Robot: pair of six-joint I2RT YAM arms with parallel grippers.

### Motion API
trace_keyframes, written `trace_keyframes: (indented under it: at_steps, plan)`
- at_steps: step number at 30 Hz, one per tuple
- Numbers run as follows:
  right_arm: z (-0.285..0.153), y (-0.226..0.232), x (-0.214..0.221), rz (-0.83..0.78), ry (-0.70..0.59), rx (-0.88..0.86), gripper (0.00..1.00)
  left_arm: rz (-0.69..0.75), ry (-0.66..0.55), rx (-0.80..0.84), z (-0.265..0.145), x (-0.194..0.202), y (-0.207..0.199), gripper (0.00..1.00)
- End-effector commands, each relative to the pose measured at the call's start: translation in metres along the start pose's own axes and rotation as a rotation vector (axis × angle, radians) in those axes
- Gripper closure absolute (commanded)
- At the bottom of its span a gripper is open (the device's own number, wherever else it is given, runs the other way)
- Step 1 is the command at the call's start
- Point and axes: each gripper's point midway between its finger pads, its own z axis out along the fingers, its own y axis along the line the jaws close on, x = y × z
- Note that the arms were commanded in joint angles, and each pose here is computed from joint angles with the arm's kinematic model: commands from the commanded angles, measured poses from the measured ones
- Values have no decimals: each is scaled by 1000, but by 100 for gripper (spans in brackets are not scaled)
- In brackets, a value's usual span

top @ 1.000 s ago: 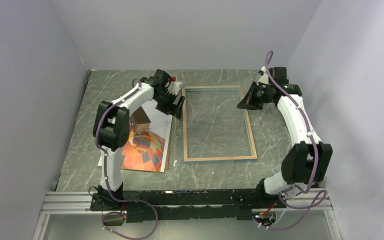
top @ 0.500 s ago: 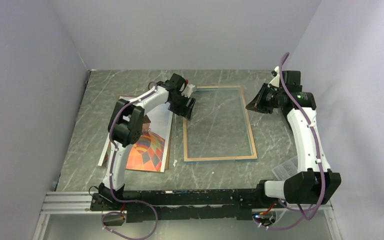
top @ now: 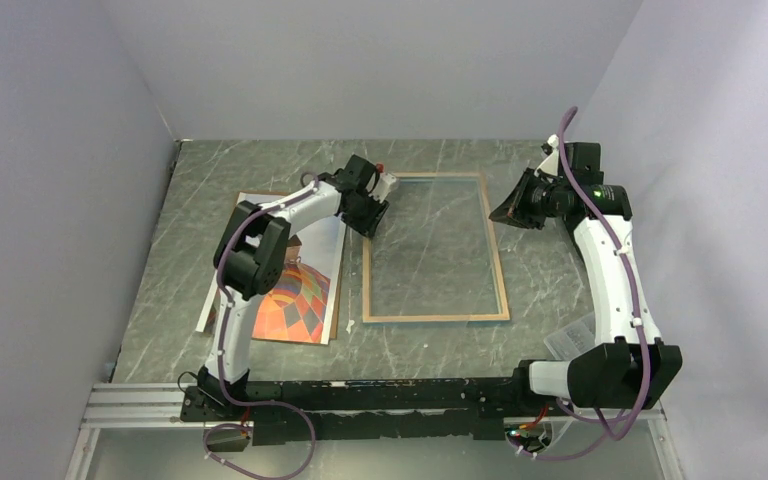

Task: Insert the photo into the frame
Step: Adjust the photo frame at the center of the board.

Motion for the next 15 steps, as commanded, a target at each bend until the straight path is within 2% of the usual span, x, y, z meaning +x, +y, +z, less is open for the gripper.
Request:
trace_keyframes:
  at_steps: [1, 7, 15]
  plan:
    - [-5, 14, -2, -4, -36, -73, 100, 120, 164, -116, 1, 58, 26, 59]
    - [-2, 25, 2, 9, -30, -132, 100, 188, 204, -177, -11, 80, 39, 62]
    - [5, 47, 12, -27, 2, -185, 100, 153, 239, -222, -27, 104, 63, 63]
